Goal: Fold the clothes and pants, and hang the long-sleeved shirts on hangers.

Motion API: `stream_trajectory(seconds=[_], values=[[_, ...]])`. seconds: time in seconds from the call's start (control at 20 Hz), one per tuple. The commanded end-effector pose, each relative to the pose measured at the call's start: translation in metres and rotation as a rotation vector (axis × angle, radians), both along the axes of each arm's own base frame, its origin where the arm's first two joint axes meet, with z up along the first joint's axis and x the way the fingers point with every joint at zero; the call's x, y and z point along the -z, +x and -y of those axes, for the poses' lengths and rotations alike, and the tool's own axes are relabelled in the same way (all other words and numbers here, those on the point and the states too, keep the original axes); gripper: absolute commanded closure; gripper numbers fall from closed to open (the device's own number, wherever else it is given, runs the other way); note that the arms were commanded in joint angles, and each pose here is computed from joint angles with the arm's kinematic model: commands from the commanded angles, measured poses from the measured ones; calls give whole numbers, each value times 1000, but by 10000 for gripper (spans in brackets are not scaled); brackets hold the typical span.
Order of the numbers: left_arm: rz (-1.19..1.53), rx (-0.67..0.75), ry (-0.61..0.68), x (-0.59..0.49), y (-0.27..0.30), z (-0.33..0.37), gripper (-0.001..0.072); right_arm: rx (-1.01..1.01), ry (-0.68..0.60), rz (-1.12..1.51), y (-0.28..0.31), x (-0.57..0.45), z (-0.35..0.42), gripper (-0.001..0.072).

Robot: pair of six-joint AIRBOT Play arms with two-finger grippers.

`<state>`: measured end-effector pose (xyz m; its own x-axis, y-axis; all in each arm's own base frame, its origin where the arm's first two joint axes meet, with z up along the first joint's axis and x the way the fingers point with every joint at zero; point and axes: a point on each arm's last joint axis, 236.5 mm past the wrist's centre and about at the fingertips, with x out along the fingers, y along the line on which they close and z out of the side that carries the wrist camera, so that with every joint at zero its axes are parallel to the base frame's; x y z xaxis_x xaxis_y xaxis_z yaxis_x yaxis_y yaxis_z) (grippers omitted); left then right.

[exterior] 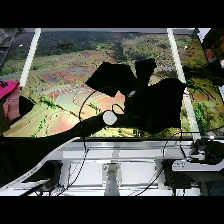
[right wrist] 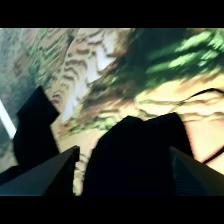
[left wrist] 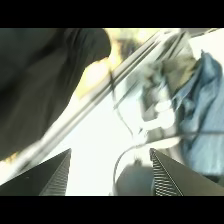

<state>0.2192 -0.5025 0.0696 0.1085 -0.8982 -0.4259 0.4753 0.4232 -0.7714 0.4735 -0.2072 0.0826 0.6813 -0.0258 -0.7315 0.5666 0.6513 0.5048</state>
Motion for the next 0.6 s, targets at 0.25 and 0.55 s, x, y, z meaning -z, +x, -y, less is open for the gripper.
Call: stream_trajectory(seconds=[0.25, 0.55], values=[[164, -337, 0, -43, 174, -119, 704, -301, -60, -174, -48, 8, -12, 695], [151, -460, 15, -41, 221, -179, 704, -637, 151, -329, -107, 72, -84, 697]])
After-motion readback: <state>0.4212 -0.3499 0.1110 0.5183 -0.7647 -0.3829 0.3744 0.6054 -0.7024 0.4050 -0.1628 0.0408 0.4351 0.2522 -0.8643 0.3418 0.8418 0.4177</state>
